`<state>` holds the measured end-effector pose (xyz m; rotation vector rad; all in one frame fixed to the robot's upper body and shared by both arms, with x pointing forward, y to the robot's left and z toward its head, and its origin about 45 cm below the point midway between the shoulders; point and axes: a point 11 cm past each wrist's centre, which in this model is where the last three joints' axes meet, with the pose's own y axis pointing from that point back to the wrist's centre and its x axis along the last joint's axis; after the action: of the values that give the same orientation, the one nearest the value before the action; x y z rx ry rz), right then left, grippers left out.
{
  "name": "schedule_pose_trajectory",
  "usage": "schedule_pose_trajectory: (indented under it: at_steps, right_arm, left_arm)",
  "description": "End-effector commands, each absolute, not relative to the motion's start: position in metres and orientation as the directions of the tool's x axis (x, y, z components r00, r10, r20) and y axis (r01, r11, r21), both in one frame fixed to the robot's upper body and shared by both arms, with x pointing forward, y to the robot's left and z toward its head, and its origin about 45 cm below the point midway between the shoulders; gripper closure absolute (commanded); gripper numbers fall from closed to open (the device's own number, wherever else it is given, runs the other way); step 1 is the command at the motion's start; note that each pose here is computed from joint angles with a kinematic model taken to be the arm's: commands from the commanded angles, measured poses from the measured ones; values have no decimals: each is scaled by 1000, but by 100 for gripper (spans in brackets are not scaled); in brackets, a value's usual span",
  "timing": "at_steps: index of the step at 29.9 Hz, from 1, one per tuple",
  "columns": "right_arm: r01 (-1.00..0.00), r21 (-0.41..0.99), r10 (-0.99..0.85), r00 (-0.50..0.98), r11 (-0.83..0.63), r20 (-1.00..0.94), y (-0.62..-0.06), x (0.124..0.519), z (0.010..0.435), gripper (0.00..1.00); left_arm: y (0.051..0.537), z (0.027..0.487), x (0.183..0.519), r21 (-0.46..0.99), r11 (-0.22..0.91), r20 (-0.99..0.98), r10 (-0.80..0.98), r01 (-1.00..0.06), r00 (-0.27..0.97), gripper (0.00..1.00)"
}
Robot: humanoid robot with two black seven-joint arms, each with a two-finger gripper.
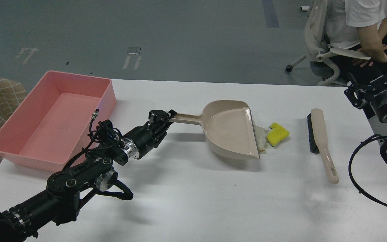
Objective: Sweep and dump garbage into bin
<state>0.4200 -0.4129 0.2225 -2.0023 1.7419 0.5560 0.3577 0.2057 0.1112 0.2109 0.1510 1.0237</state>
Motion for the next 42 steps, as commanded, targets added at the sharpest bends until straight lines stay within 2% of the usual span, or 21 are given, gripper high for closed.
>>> schedule_pose_trajectory:
  at_steps: [1,3,7,8,11,13,18,22,25,29,32,34,36,39,42]
  right_arm:
    - [-990,-52,-842,138,-131,-522,-418,419,228,0]
    - [-990,-50,-864,142,-135,-483,-425,418,236,0]
    - [-987,13,-958,155,-162,-241,-447,410,256,1]
    - [-987,13,-958,155,-163,-240,-447,410,256,1]
    - [-974,88,-977,213,-211,7,-443,399,261,1]
    - [-961,154,-929,263,-229,258,-447,383,272,1]
    - [-929,284,-740,364,-239,566,-451,347,277,0]
    - [-891,374,-683,441,-257,582,-451,325,257,1]
    - [-834,421,-592,550,-356,589,-412,318,247,14]
    - [-804,483,-513,593,-346,621,-404,309,229,33]
    - [-773,519,-484,633,-364,604,-386,292,203,34]
    - [-769,540,-466,638,-343,612,-386,287,193,35]
    - [-779,553,-427,625,-295,653,-385,283,179,40]
    - [-782,570,-423,619,-252,662,-379,273,157,40]
    - [-788,568,-429,610,-238,666,-378,272,154,40]
  left_arm:
    - [206,114,359,225,503,-23,859,-834,512,91]
    - [206,115,359,220,504,-22,858,-835,513,92]
    - [206,120,362,209,511,3,852,-834,523,95]
    - [206,120,362,209,511,4,852,-834,523,95]
    - [207,122,362,199,520,35,843,-831,536,95]
    - [207,124,362,183,529,59,836,-829,546,96]
    - [206,123,360,180,541,94,822,-822,562,97]
    - [206,123,360,182,544,111,817,-819,567,97]
    - [207,122,359,184,542,113,817,-820,566,97]
    - [208,121,359,189,539,114,818,-821,564,99]
    - [209,120,359,192,536,113,820,-822,561,99]
    - [209,121,359,188,537,112,820,-822,561,99]
    - [209,120,359,188,537,110,821,-822,561,99]
    - [208,120,358,186,539,106,820,-822,562,99]
    - [206,120,357,182,542,103,820,-821,564,99]
